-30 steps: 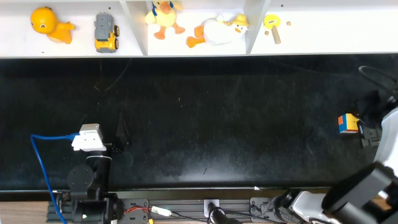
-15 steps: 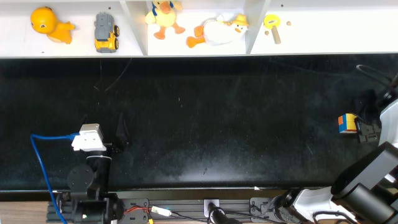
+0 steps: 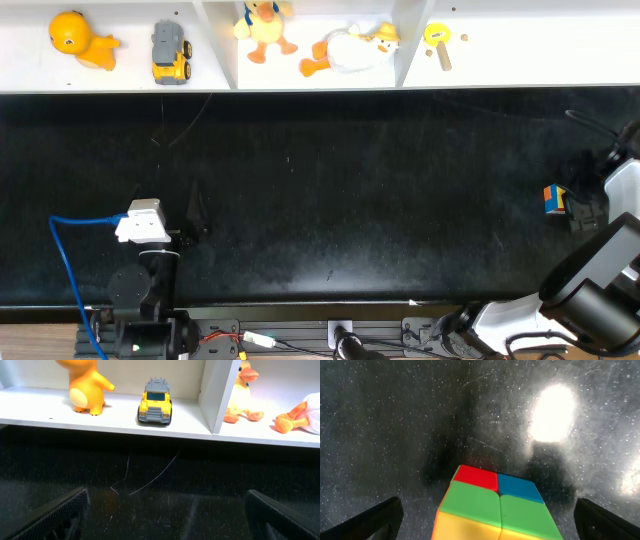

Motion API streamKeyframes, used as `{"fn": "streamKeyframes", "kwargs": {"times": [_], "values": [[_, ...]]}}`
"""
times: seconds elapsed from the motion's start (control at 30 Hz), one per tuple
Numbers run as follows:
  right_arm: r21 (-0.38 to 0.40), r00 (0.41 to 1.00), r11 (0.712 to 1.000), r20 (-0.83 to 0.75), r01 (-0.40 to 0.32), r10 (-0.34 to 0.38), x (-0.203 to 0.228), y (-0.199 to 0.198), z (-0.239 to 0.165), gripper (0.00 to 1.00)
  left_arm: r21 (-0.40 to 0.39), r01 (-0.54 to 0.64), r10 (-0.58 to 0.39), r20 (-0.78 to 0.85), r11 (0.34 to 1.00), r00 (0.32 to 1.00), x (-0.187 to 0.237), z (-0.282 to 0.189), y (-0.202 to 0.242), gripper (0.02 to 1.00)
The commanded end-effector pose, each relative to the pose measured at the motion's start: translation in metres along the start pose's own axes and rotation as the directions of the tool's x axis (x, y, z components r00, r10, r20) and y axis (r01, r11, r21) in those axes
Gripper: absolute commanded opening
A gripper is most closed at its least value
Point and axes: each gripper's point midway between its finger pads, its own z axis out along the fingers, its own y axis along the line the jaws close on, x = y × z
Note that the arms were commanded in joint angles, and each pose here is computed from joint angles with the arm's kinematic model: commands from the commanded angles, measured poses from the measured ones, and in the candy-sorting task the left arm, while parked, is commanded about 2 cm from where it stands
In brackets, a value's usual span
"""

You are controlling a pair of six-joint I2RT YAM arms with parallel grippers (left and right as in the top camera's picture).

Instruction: Store Toys

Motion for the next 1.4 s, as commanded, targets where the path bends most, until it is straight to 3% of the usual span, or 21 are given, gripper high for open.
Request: {"fn": "streamKeyframes", "kwargs": {"times": [0.03, 0.37, 1.03, 1.23, 1.33, 1.4], "values": [[0.002, 1.0, 1.0, 0.002, 0.01, -0.01, 0.003, -0.003, 0.007, 0.958, -0.004, 0.014, -0.014, 0.009, 1.0, 1.0, 0.0, 0.0, 0.0, 0.998], [-0.008, 0.998, 0.998, 0.019, 0.061, -0.061, 0.002, 0.001, 0.01, 0.713, -0.004, 0.014, -0.014, 0.009, 1.0, 1.0, 0.0, 0.0, 0.0, 0.996], [-0.009, 0.996, 0.996, 0.015, 0.093, -0.093, 0.002, 0.001, 0.008, 0.4, -0.004, 0.014, -0.014, 0.009, 1.0, 1.0, 0.0, 0.0, 0.0, 0.998], [-0.021, 0.991, 0.991, 0.033, 0.133, -0.132, -0.007, 0.009, -0.009, 0.224, -0.004, 0.014, -0.014, 0.009, 1.0, 1.0, 0.0, 0.0, 0.0, 0.998], [-0.035, 0.982, 0.983, 0.059, 0.179, -0.177, -0.017, 0.016, -0.025, 0.045, -0.004, 0.014, -0.014, 0.009, 1.0, 1.0, 0.0, 0.0, 0.0, 0.998], [-0.047, 0.972, 0.974, 0.085, 0.223, -0.219, -0.023, 0.022, -0.038, 0.045, -0.004, 0.014, -0.014, 0.009, 1.0, 1.0, 0.0, 0.0, 0.0, 0.998]]}}
